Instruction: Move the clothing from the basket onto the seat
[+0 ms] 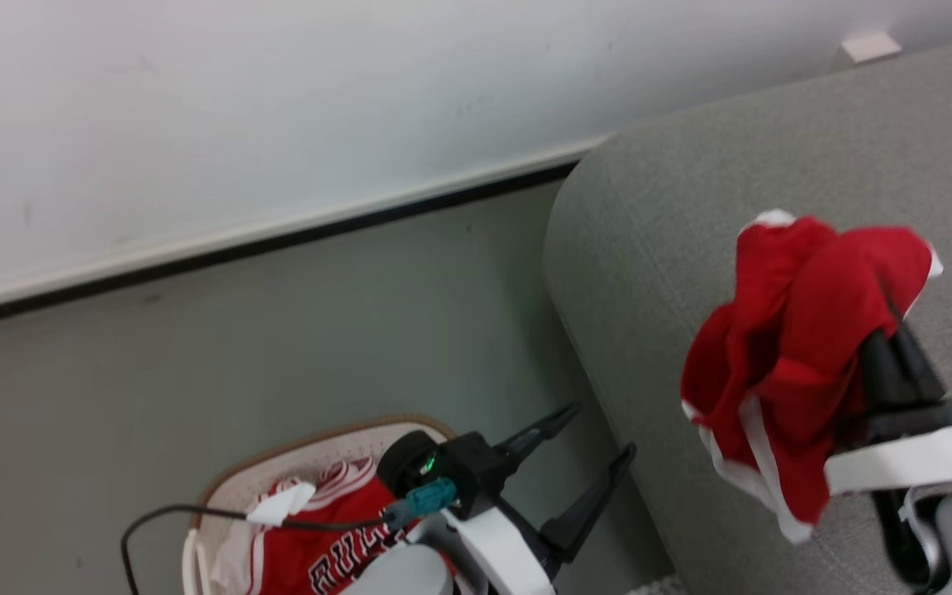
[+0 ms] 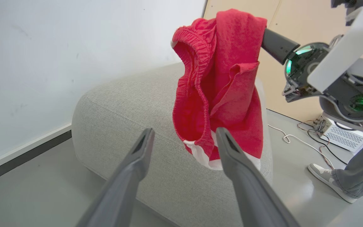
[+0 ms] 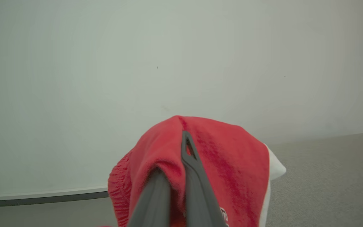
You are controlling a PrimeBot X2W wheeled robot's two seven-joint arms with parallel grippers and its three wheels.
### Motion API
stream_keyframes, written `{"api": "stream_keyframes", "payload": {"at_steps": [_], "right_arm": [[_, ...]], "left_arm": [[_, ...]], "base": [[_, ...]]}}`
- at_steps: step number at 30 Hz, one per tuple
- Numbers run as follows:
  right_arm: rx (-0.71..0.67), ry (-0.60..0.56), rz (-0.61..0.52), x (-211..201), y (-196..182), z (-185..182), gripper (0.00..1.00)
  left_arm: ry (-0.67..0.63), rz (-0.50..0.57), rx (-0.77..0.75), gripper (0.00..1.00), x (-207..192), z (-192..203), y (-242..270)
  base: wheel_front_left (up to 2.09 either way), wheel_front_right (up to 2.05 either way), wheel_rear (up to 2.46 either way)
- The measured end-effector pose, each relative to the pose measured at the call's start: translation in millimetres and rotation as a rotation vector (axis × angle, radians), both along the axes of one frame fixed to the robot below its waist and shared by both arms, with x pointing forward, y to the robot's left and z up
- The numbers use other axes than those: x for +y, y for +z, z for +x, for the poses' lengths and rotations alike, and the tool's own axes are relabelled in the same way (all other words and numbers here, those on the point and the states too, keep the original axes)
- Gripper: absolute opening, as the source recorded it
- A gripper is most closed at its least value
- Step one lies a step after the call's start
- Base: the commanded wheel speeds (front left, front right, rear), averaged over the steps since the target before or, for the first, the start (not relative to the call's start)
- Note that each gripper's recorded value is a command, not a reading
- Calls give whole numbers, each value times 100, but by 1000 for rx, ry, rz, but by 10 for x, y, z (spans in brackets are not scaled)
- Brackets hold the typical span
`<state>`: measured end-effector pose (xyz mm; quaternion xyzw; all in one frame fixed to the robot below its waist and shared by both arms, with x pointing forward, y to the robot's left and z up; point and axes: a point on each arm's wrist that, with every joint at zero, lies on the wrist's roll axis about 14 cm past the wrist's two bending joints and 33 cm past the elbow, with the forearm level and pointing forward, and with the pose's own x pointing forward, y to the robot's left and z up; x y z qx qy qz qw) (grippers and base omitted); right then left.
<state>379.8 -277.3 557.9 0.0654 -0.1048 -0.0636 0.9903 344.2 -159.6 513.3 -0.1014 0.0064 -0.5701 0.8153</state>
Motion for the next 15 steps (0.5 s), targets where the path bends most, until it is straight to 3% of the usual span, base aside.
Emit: {"api": "stream_keyframes", "payload": {"at_steps": [8,15], "right_arm": [[-25,-87,-74,-531,195,673,0],[-46,-242,-113,-1300,417,1263,0]], "left_arm": [[-3,-2,-4,100,-2,430,-217],[19,-21,-4,100,20,871,-436]], "base": [[0,0,0],[0,0,0]]}}
